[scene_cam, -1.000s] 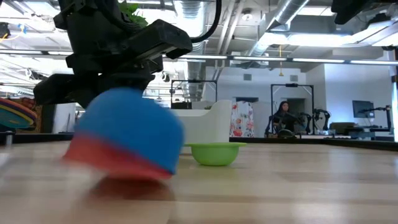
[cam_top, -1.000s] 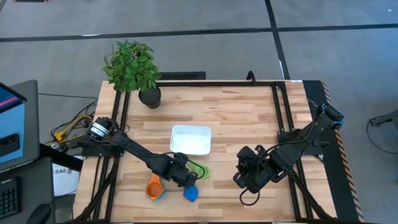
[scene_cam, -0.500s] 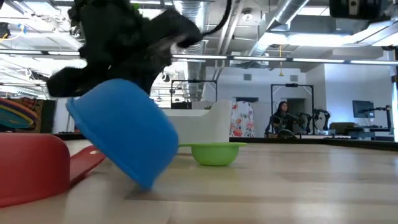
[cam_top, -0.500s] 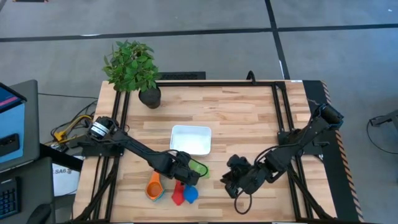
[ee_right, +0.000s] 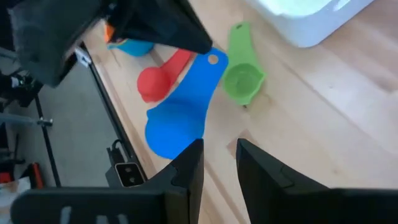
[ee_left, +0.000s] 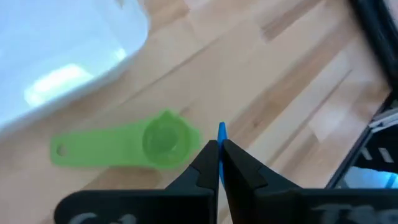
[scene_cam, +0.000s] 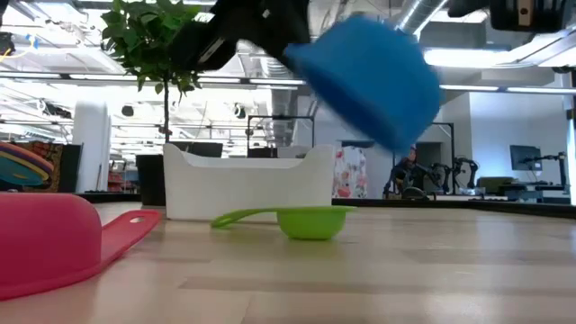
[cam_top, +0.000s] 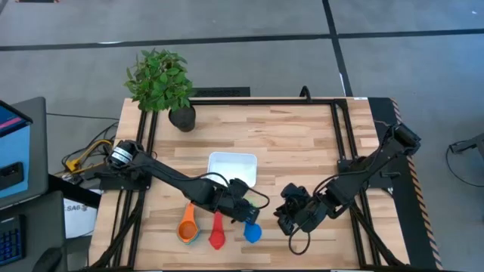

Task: Nest measuring cups in basket
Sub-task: Stack the blue measuring cup into the orange measuring cup

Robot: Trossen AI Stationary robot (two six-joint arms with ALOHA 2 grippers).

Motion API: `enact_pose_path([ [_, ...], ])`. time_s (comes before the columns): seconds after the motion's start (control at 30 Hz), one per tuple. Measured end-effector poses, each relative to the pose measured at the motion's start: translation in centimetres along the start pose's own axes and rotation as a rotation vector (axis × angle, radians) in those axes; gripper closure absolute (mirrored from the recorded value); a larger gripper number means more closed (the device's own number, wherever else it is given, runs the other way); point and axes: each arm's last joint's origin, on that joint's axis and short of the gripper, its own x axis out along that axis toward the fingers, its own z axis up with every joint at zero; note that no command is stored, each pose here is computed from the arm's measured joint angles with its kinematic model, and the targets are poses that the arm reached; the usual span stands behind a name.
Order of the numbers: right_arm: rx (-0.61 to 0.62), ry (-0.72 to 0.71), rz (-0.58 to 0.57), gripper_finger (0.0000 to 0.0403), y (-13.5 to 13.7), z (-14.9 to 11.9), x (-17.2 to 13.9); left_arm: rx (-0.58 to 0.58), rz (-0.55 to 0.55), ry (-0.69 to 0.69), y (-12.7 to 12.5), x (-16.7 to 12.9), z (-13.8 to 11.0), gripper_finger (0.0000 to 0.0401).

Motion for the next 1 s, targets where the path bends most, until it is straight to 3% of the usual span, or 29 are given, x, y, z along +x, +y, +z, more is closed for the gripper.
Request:
enact_pose_path([
  [0.3, -0.005, -0.035, 0.028, 0.0278, -0.2, 0.6, -2.4, 0.17, -0.015, -0.108, -2.4, -2.6, 2.6, 0.0401],
  [0.5, -0.034, -0.051, 0.038, 0.0234, 0.0, 0.6, -2.3, 0.233, 0.026, -0.166, -3.0, -5.5, 5.1, 0.0401],
  [0.57, -0.04, -0.075, 0.047, 0.0215, 0.1, 0.6, -2.4, 0.306, 0.028, -0.193, -3.1, -6.6, 5.7, 0.0401],
  [0.83, -0.085, -0.16, 0.107, 0.0175, 0.4, 0.7, -2.1, 0.506, -0.071, -0.275, -3.1, -12.9, 7.6, 0.0401],
  [0.9, -0.093, -0.201, 0.185, 0.0175, 0.6, 0.8, -2.1, 0.585, -0.111, -0.288, -3.1, -14.4, 8.0, 0.0401],
  [1.0, -0.12, -0.287, 0.338, 0.0178, 0.5, 0.8, -1.9, 0.724, -0.266, -0.286, -3.6, -16.9, 8.3, 0.0401],
])
